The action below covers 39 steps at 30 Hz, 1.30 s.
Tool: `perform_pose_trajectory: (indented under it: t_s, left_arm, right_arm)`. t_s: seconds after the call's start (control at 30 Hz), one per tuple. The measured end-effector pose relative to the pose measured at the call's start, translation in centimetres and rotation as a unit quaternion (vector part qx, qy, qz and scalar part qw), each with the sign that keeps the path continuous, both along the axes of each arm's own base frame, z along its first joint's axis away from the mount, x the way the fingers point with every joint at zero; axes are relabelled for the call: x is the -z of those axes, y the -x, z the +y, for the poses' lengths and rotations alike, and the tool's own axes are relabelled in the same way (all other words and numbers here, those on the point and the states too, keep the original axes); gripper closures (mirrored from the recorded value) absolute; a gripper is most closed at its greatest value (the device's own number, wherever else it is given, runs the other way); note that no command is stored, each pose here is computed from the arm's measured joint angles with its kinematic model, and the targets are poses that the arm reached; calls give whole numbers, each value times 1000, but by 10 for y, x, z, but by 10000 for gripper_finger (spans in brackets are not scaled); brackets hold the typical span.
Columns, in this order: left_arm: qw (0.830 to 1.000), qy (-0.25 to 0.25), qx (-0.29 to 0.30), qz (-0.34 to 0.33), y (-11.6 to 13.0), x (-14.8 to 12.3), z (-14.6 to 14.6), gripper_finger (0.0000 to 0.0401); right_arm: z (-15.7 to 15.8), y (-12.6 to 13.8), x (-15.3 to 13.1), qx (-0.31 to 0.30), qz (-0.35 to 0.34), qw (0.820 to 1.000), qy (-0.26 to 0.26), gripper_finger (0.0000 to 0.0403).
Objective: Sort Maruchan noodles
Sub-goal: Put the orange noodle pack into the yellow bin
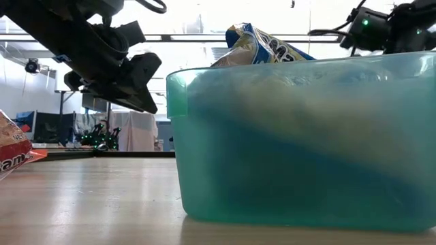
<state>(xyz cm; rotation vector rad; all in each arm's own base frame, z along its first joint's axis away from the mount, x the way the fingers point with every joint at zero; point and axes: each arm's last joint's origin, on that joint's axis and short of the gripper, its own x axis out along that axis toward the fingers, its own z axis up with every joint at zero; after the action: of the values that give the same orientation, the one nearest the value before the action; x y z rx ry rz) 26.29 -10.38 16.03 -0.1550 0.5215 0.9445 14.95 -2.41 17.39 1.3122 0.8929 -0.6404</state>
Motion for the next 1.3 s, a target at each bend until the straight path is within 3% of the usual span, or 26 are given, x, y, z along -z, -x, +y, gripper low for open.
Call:
perform_pose_trajectory:
  t_s: [0.2, 0.4, 0.63, 1.0, 1.3]
  left_arm:
    - [1000, 0, 0, 0, 0, 0, 0, 262]
    - [1000, 1, 1, 1, 0, 0, 0, 262]
    - [1000, 2, 0, -1, -1, -1, 0, 262]
    - [1000, 4, 0, -4, -1, -1, -1, 262]
    - [1000, 4, 0, -4, -1, -1, -1, 262]
  right_arm:
    - [4, -9, 20, -33, -55, 998, -1, 62]
    - [6, -4, 42, -20, -58, 998, -16, 62]
    - [4, -8, 52, -6, -146, 989, 5, 62]
    - [4, -10, 70, 2, -178, 984, 16, 62]
    - [2, -18, 79, -18, -153, 988, 25, 70]
